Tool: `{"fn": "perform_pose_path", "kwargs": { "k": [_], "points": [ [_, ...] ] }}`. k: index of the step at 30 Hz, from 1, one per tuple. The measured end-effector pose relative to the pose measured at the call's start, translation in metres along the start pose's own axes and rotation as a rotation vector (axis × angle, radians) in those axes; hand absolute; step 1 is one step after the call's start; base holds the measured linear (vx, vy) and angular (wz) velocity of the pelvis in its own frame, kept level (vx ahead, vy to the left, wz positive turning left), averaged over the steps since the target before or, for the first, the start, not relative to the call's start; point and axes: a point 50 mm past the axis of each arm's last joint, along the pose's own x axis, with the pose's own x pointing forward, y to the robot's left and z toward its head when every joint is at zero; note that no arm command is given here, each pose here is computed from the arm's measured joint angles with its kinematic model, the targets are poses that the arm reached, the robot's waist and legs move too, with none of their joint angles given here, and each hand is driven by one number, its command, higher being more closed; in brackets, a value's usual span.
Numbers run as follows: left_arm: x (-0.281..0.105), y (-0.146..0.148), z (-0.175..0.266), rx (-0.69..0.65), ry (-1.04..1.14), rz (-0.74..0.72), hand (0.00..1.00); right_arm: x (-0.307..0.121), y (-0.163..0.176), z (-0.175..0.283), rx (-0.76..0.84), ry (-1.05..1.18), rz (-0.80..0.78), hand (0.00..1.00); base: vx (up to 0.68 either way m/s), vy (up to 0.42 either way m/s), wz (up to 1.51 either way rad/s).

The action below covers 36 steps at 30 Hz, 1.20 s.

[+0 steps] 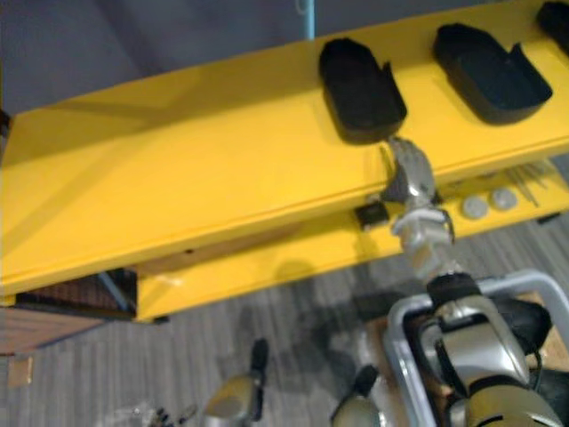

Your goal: Walk over and take plastic housings, then place them on the shelf

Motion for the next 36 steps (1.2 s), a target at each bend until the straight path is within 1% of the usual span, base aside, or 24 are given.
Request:
{"fn": "perform_pose_path", "kwargs": {
  "k": [4,12,15,16,17,19,21,23,28,31,33,36],
  "points": [
    [0.0,-0.001,0.001,0.0,-0.002,-0.012,0.0,0.0,-0.01,0.016,0.009,-0.056,-0.052,0.0,-0.01,-0.024,-0.06],
    [0.0,-0.002,0.003,-0.003,-0.011,-0.021,0.0,-0.006,-0.016,0.027,0.035,-0.088,-0.091,0.0,0.01,-0.002,-0.03],
    [0.0,-0.002,0.002,-0.002,-0.009,-0.019,0.0,-0.005,-0.024,0.029,0.049,-0.088,-0.125,0.0,0.0,-0.005,-0.02],
    [0.0,-0.002,0.002,-0.003,-0.009,-0.019,0.0,-0.002,-0.041,0.031,0.08,-0.088,-0.218,0.0,-0.01,-0.006,-0.03],
    [0.0,-0.002,0.002,-0.002,-0.008,-0.019,0.0,0.0,-0.053,0.033,0.102,-0.089,-0.279,0.0,-0.01,-0.007,-0.08],
    [0.0,-0.001,0.0,-0.001,0.0,-0.016,0.0,0.009,-0.101,0.047,0.154,-0.136,-0.488,0.0,0.0,-0.005,-0.18],
    [0.0,-0.001,0.0,0.0,0.001,-0.015,0.0,0.009,-0.121,0.057,0.176,-0.189,-0.558,0.0,0.0,-0.006,-0.12],
    [0.0,0.0,-0.002,0.003,0.006,-0.013,0.0,0.005,-0.127,0.066,0.187,-0.228,-0.575,0.0,0.0,0.0,0.0],
    [-0.001,0.003,-0.009,0.011,0.034,0.0,0.0,-0.002,-0.129,0.074,0.201,-0.26,-0.543,0.0,0.0,-0.006,-0.02],
    [-0.001,0.003,-0.008,0.011,0.031,0.001,0.0,-0.006,-0.133,0.081,0.247,-0.285,-0.531,0.0,-0.01,-0.016,-0.08],
    [-0.001,0.005,-0.008,0.012,0.03,0.012,0.0,-0.009,-0.132,0.084,0.253,-0.308,-0.504,0.0,-0.02,-0.009,-0.09],
    [0.0,0.012,-0.004,0.025,0.022,0.024,0.0,-0.01,-0.12,0.087,0.279,-0.317,-0.396,0.0,-0.01,-0.006,-0.04]
  ]
}}
